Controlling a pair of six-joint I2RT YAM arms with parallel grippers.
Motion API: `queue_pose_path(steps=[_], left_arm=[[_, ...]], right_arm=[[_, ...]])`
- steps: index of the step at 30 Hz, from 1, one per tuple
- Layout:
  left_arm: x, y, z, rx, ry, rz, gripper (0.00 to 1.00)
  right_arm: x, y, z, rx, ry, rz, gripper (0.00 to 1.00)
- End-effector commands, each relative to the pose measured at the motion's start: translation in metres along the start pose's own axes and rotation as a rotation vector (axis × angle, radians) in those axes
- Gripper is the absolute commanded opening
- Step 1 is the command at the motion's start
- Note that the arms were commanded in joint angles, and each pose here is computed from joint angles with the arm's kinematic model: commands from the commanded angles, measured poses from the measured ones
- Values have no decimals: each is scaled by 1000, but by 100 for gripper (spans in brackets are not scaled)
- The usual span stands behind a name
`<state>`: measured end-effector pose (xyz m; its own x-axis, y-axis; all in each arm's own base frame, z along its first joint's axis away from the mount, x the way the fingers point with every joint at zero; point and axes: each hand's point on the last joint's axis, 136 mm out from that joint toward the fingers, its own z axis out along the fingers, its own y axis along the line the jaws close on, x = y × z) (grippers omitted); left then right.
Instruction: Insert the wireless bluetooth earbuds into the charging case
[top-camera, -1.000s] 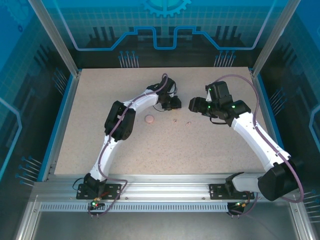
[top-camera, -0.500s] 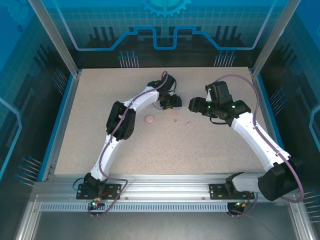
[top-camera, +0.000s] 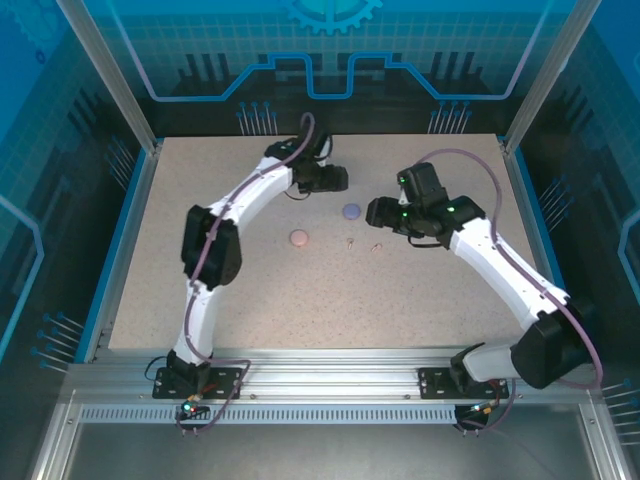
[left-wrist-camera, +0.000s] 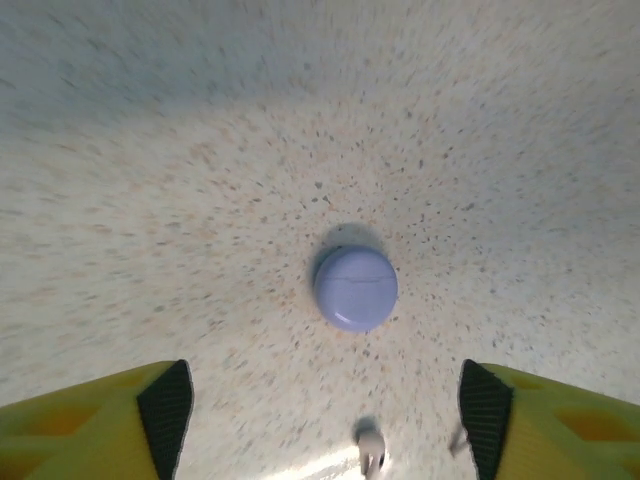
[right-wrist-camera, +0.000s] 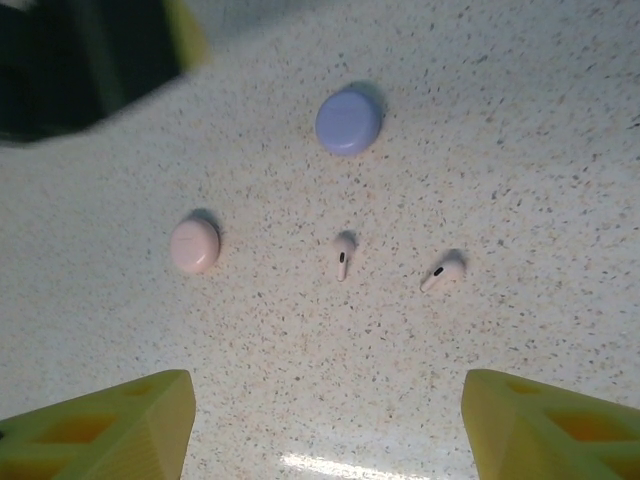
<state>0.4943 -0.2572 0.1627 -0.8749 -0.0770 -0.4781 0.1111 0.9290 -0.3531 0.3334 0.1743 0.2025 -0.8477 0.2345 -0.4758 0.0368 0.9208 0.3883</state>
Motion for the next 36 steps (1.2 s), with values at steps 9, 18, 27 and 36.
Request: queue_pose_path(steps=[9,18,27,36], left_arm=[[-12,84,-120,-2,-409,-155,99],[16,139,-162,-33,-590,-301,99],[31,175,-190,-97,-680,-469,99],[44,181,-191,-109,-689,-492,99]], right_arm=[[15,57,77,146,124,-98,80],[26,105,149,257,220,-179,81],[41,125,201,314,232,-204,81],[60,125,233,347,226,-207,78]])
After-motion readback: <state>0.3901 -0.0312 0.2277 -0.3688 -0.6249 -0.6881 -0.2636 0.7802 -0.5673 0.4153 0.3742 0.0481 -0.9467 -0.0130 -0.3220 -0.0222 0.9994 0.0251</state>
